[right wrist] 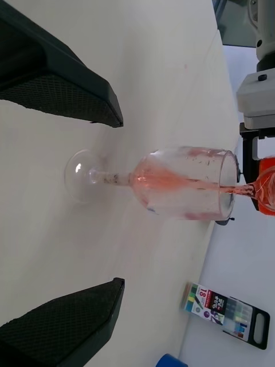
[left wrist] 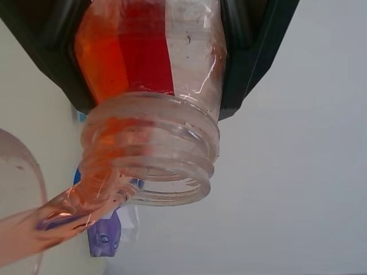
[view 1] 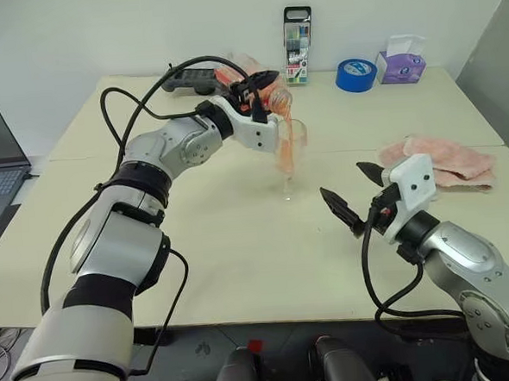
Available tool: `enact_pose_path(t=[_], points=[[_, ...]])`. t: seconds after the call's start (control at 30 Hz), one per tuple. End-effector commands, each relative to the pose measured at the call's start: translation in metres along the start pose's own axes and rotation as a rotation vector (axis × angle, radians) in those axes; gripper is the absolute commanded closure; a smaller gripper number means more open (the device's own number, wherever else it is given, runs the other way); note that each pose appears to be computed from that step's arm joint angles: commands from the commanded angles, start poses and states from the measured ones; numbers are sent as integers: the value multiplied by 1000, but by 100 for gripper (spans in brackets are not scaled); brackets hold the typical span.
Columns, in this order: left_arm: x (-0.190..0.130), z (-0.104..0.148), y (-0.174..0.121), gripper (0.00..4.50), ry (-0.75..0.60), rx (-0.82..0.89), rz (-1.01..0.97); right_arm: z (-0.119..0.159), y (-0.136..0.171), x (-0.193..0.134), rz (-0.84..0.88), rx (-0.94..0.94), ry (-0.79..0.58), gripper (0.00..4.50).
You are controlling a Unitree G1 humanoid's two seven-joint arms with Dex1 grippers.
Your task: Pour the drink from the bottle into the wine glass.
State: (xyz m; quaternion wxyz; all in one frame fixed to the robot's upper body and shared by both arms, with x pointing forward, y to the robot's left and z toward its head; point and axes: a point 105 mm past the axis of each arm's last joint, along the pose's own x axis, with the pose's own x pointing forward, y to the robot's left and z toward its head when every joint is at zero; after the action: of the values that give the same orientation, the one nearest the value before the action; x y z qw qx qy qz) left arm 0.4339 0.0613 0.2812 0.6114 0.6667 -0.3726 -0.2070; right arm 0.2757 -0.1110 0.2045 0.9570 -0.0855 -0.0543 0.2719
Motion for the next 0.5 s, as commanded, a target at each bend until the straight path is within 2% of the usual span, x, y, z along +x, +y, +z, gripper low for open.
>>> enact_pose_path(t=[0.03,0.5], points=[[2,-3,25,239,0,46,63,12,1,0,-4,-32,-57,0],[3,-4,27,239,-1,58,57,14,-4,1,-18,-56,-70,0]])
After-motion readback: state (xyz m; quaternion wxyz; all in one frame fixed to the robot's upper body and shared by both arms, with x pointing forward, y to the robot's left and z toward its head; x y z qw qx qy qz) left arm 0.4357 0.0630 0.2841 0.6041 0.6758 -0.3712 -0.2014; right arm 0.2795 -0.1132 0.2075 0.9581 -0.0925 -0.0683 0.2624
